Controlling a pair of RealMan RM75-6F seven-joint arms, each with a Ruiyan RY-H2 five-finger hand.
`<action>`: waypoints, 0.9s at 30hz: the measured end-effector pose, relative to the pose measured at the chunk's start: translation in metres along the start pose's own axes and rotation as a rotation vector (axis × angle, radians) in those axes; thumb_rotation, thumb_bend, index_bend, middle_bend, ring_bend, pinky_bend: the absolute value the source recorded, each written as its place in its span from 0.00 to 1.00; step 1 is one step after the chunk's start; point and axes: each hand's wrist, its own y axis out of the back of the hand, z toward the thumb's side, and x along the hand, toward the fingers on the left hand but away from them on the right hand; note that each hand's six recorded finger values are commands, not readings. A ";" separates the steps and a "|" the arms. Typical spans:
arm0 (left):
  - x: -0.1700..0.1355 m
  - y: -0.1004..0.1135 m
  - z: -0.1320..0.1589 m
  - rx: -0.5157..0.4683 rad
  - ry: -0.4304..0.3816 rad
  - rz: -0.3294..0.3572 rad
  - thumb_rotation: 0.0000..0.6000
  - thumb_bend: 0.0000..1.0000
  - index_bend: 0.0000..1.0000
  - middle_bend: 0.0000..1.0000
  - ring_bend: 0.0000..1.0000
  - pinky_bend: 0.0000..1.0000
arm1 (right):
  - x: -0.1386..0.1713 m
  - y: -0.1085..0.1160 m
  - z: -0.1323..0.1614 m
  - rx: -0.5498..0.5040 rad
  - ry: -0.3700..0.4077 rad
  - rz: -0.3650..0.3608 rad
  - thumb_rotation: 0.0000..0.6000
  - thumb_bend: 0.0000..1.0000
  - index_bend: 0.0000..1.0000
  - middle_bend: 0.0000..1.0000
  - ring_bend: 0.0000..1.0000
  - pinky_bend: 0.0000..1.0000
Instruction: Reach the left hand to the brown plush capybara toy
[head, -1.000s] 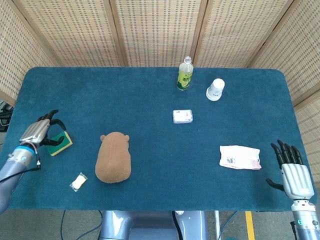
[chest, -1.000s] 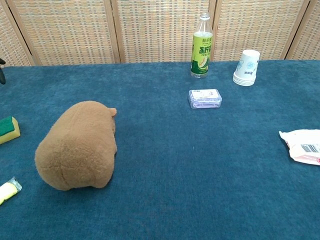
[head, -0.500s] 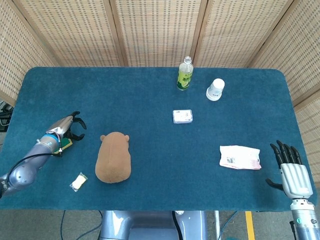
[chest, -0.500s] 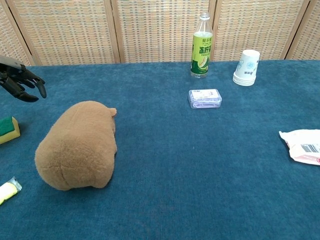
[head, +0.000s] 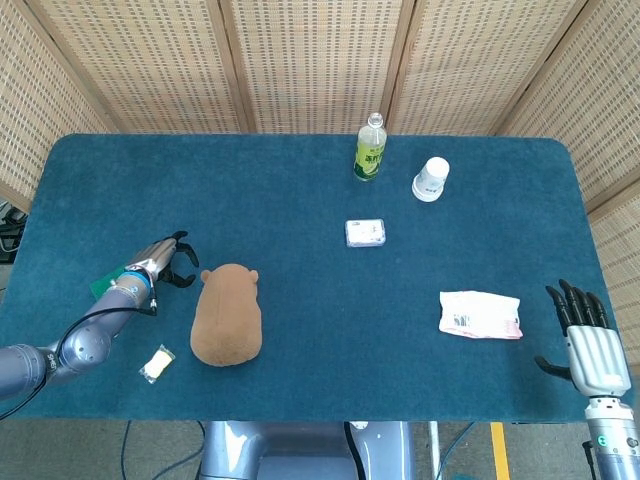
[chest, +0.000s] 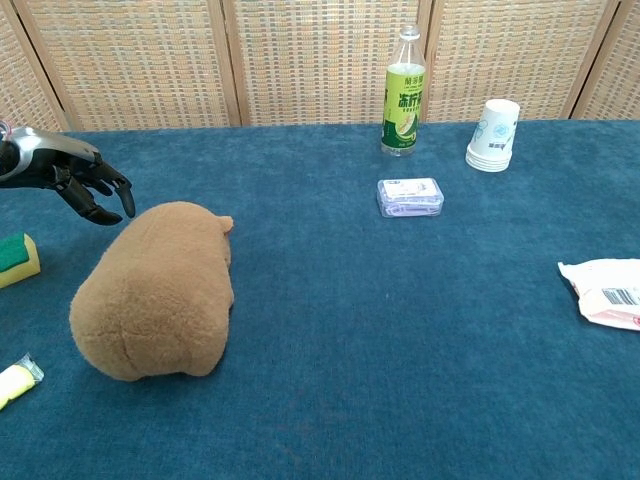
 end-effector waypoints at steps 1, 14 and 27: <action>0.000 -0.001 0.001 0.001 -0.001 -0.002 1.00 0.42 0.45 0.00 0.00 0.01 | 0.000 0.000 0.000 -0.002 0.000 -0.001 1.00 0.15 0.00 0.00 0.00 0.00; 0.003 -0.010 0.011 0.009 -0.017 -0.013 1.00 0.42 0.45 0.00 0.00 0.01 | 0.000 0.001 0.000 -0.017 -0.001 0.000 1.00 0.15 0.00 0.00 0.00 0.00; 0.005 -0.018 0.025 0.013 -0.046 -0.004 1.00 0.46 0.50 0.00 0.00 0.01 | 0.000 -0.001 0.001 -0.017 0.004 0.012 1.00 0.15 0.00 0.00 0.00 0.00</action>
